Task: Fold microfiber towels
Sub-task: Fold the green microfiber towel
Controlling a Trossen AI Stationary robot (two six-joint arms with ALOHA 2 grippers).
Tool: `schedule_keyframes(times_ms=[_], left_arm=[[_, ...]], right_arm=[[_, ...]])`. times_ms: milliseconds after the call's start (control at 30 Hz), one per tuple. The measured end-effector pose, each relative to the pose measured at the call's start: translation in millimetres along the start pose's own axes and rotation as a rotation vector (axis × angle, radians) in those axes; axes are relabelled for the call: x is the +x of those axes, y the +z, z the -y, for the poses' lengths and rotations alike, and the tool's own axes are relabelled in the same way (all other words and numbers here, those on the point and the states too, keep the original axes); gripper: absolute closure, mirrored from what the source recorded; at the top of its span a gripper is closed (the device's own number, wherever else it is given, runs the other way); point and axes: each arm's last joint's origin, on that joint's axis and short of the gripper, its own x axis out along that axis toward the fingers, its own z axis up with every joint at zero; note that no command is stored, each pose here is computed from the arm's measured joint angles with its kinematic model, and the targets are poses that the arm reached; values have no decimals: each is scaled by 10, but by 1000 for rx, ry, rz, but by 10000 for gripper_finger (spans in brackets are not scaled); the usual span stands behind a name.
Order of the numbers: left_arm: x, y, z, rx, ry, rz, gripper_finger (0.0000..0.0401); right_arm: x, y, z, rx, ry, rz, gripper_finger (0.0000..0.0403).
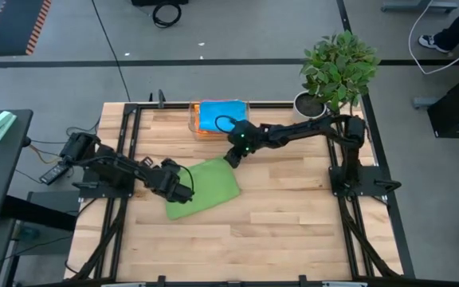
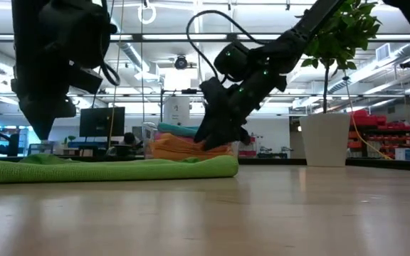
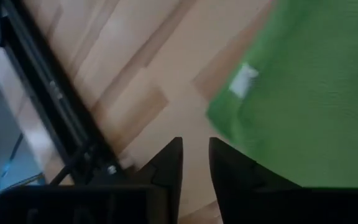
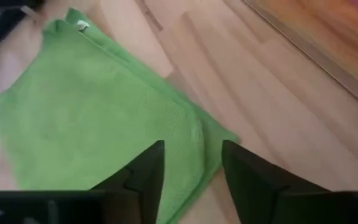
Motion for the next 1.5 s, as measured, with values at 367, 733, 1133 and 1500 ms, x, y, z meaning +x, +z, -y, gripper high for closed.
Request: schedule_keyframes(times_ms=[367, 733, 1133, 1500], left_arm=[[-384, -280, 31, -120, -341, 352, 357], [312, -437, 215, -162, -521, 237, 395], [154, -253, 493, -286, -892, 235, 392], [-662, -236, 1683, -110, -1139, 346, 395]], right_arm=[[-245, -890, -1349, -171, -80, -33, 306], [215, -1173, -1344, -28, -244, 155, 398], [232, -1273, -1129, -148, -377, -39, 399], [-689, -1119, -1487, -284, -219, -138, 400]])
